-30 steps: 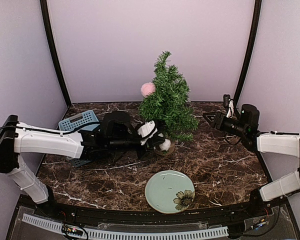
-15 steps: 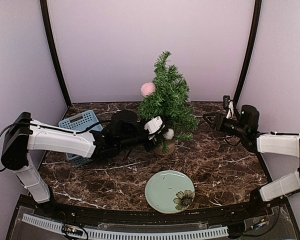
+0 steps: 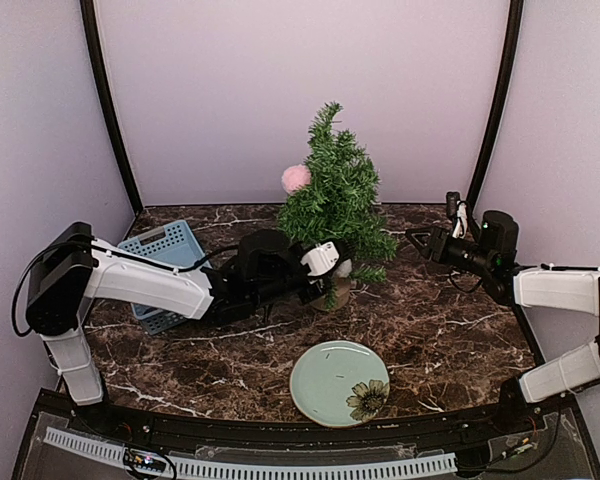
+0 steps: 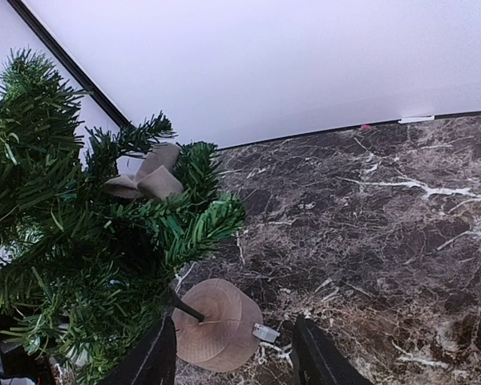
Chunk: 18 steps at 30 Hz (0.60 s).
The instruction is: Decorate the small christmas tree
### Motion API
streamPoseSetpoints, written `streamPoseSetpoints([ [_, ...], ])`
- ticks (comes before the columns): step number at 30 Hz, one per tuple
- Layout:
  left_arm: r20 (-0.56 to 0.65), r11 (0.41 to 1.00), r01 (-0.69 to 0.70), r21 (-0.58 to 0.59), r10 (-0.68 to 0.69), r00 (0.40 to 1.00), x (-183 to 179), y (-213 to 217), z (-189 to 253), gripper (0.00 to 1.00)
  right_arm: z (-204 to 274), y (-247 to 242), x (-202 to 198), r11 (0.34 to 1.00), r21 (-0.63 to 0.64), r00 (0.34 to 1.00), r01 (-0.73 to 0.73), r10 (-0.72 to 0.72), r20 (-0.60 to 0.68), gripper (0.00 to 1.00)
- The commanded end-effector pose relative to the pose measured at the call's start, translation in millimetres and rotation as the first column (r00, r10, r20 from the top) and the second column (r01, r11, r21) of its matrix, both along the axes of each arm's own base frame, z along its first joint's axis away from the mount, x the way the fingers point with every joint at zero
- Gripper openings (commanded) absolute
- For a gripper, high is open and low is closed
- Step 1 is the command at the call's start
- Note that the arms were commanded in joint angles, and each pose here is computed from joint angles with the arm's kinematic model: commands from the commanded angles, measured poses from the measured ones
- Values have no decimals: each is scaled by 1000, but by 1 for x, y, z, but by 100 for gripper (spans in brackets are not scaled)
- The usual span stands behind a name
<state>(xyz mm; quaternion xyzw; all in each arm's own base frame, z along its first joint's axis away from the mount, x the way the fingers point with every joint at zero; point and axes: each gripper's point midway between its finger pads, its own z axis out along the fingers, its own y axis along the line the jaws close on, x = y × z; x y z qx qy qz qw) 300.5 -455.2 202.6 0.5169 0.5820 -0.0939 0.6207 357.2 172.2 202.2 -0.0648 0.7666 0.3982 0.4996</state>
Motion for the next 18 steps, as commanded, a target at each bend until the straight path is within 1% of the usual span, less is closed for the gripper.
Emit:
streamPoseSetpoints([
  [1,53,999,-14,-39,16,998,9,-9,20,2,6,-3,0,1000,-1,999,12,-12,35,50],
  [3,45,999,-23,-36,25,999,11,-10,18,8,6,-3,0,1000,0,999,11,-11,35,50],
  [4,42,999,-26,-33,28,999,11,-10,18,14,6,-3,0,1000,0,999,11,-11,35,50],
  [5,43,999,-33,-34,35,998,12,-9,19,17,6,-3,1,1000,0,999,11,-11,34,50],
  [6,42,999,-35,-34,37,998,12,-8,21,23,6,-3,1,1000,0,999,11,-11,37,50],
  [8,43,998,-38,-42,40,998,10,-4,26,31,6,-2,1,1000,1,999,8,-8,36,51],
  [10,42,998,-29,-54,31,999,6,0,33,36,6,-1,2,1000,5,999,4,-4,33,51],
  [13,27,997,-18,-80,20,999,-1,6,43,39,6,0,3,1000,14,999,-1,0,33,51],
  [18,-20,994,42,-103,-45,999,-25,22,53,44,8,0,3,1000,14,999,-1,0,36,51],
])
